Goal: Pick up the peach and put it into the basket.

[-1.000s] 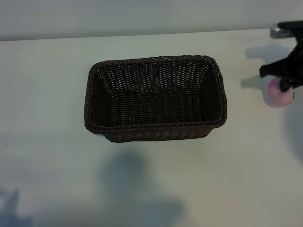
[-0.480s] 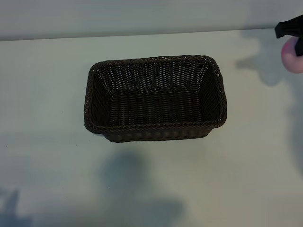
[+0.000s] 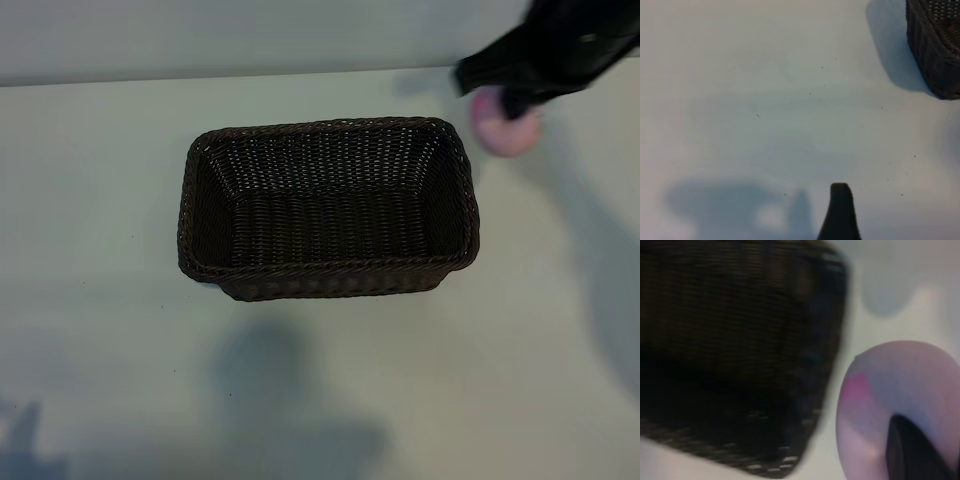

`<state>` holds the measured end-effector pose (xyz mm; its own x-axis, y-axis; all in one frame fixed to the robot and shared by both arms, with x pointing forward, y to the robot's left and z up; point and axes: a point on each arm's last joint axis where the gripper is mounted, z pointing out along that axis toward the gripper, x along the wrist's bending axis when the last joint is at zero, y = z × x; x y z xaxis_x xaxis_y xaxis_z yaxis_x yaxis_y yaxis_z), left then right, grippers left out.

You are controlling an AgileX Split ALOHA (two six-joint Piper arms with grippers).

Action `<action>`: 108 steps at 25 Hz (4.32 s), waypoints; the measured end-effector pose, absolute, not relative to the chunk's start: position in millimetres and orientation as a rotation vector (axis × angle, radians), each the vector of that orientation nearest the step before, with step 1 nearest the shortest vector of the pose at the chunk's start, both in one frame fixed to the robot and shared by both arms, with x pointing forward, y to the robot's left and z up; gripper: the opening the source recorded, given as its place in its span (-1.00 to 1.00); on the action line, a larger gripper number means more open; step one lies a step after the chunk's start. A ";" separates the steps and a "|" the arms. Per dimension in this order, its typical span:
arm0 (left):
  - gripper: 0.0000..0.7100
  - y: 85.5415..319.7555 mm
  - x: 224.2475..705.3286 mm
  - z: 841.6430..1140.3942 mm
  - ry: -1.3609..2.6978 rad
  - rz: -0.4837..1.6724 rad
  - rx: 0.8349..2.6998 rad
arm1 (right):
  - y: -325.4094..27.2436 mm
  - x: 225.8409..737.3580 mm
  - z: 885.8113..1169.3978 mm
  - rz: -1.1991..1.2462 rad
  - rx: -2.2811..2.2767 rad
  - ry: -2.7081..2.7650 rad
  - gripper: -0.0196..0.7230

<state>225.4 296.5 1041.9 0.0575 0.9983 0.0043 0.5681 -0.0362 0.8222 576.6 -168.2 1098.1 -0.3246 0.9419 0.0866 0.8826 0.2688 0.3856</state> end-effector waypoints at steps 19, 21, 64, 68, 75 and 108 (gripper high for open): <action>0.65 296.5 225.4 1041.9 1.583 0.835 1.683 | -74.7 600.1 1000.2 0.569 1.580 2.525 -0.82; 0.65 296.5 225.4 1041.9 1.583 0.835 1.683 | -72.3 603.7 988.3 0.556 1.587 2.530 -0.82; 0.65 296.4 225.4 1041.9 1.584 0.833 1.680 | -164.4 671.6 1088.8 0.524 1.746 2.259 0.56; 0.65 296.4 225.4 1041.9 1.584 0.833 1.680 | -223.6 685.8 1088.8 0.486 1.844 2.148 0.56; 0.65 296.4 225.4 1041.9 1.583 0.834 1.681 | -316.0 691.9 1088.7 0.434 2.017 1.947 0.56; 0.65 296.4 225.4 1041.9 1.582 0.834 1.682 | -297.7 258.5 1277.9 1.015 1.520 1.407 0.56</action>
